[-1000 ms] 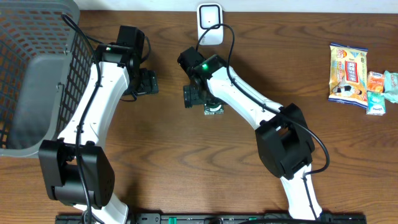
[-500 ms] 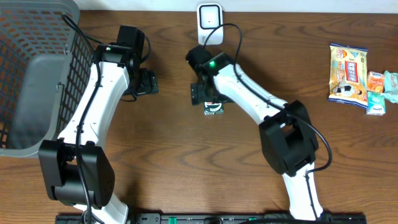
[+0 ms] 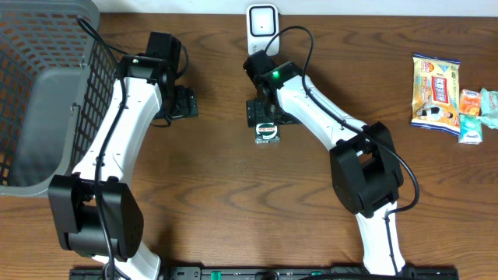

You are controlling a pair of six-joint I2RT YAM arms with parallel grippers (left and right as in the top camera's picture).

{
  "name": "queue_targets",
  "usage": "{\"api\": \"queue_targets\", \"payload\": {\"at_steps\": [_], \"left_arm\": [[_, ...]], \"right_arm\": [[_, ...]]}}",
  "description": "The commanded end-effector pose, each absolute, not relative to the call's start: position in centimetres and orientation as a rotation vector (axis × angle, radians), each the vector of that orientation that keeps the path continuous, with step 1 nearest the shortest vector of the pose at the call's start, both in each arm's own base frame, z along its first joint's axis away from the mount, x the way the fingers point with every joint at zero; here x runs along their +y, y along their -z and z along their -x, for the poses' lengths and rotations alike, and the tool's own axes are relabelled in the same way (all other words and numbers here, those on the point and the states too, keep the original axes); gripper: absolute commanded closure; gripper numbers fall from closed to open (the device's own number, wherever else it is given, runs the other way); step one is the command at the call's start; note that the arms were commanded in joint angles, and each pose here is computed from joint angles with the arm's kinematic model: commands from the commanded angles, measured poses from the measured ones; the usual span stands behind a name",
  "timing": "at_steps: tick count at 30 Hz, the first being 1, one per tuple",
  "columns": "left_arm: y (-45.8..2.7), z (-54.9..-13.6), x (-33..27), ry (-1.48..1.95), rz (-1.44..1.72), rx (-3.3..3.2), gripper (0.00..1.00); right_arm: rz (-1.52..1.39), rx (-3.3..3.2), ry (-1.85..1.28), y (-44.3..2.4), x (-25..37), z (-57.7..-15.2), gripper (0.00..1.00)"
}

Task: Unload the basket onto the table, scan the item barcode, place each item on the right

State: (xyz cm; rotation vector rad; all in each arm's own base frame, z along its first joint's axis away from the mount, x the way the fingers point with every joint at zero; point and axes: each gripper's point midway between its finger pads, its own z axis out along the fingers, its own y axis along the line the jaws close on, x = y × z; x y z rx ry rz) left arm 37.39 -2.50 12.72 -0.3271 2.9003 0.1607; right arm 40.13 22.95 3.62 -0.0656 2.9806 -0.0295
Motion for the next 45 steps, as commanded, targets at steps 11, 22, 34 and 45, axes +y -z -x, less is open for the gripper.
{"api": "queue_targets", "payload": {"at_steps": [11,22,34,45], "left_arm": [[-12.7,-37.3,-2.2,-0.182,0.317,2.903,0.02],[-12.7,-37.3,-2.2,-0.182,0.317,2.903,0.02],[-12.7,-37.3,-2.2,-0.182,0.317,2.903,0.02],[-12.7,-37.3,-2.2,-0.182,0.317,2.903,0.02]], "right_arm": [[0.099,2.964,0.09,-2.8,22.0,-39.8,0.01],[0.281,2.975,-0.119,-2.1,24.9,-39.2,0.02],[0.251,2.956,-0.069,-2.5,24.4,-39.8,0.02],[0.138,2.978,-0.027,-2.0,25.2,-38.4,0.12]]}}
